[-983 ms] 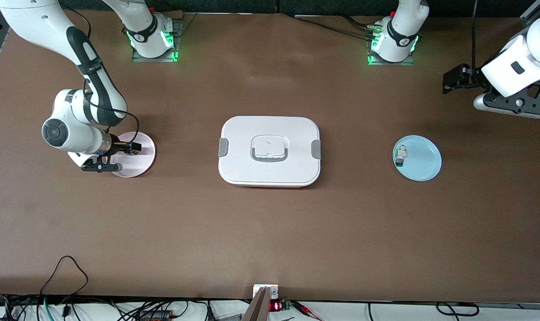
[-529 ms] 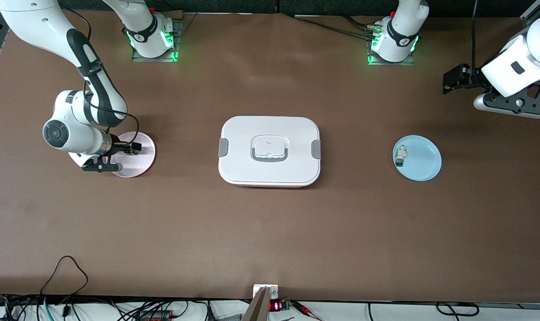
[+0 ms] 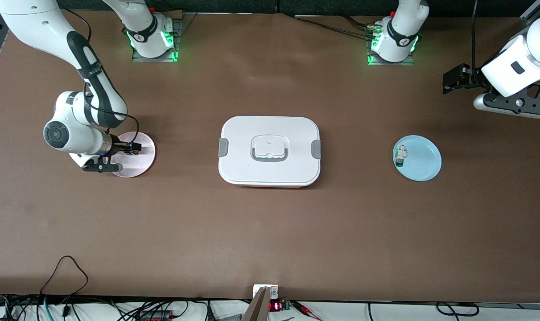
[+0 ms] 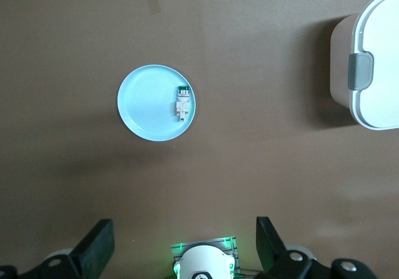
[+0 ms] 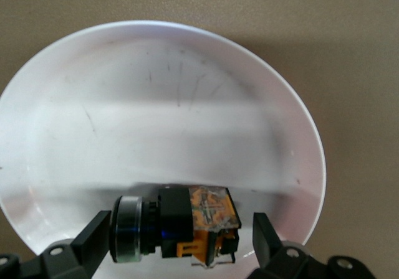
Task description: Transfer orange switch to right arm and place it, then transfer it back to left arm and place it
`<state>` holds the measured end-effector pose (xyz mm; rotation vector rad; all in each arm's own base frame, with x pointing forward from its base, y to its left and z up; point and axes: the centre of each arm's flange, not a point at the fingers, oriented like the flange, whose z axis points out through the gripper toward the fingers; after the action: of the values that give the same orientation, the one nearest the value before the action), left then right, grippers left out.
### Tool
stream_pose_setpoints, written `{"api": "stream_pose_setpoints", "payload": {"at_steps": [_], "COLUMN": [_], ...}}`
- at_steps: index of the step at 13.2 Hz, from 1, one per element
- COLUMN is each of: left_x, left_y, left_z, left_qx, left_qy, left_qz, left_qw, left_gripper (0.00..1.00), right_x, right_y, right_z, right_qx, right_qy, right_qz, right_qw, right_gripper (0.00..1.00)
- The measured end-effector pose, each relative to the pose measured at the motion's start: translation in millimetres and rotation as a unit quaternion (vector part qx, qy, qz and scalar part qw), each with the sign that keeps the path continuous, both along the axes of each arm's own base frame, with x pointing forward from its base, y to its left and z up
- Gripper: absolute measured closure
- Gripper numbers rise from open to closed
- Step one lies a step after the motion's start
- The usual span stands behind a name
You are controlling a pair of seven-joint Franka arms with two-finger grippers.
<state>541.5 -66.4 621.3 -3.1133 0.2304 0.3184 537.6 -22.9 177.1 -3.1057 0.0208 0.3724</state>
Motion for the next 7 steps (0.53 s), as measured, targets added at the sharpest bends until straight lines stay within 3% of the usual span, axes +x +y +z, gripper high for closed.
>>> {"api": "stream_pose_setpoints", "payload": {"at_steps": [1,2,3,4,7], "left_x": [0,0,0,0,0], "left_y": [0,0,0,0,0], "left_z": [0,0,0,0,0], "left_qx": [0.0,0.0,0.0,0.0,0.0], "left_qy": [0.0,0.0,0.0,0.0,0.0], "left_qz": [0.0,0.0,0.0,0.0,0.0], "left_qw": [1.0,1.0,1.0,1.0,1.0], "left_gripper": [0.0,0.0,0.0,0.0,0.0], "right_x": [0,0,0,0,2], "right_y": [0,0,2,4,18], "right_z": [0,0,0,0,1], "right_qx": [0.0,0.001,0.001,0.002,0.008], "right_qy": [0.0,-0.001,-0.001,-0.001,-0.002], "right_qz": [0.0,0.002,0.003,0.005,0.016], "right_qw": [1.0,1.0,1.0,1.0,1.0], "right_gripper": [0.03,0.1,0.23,0.26,0.26]}}
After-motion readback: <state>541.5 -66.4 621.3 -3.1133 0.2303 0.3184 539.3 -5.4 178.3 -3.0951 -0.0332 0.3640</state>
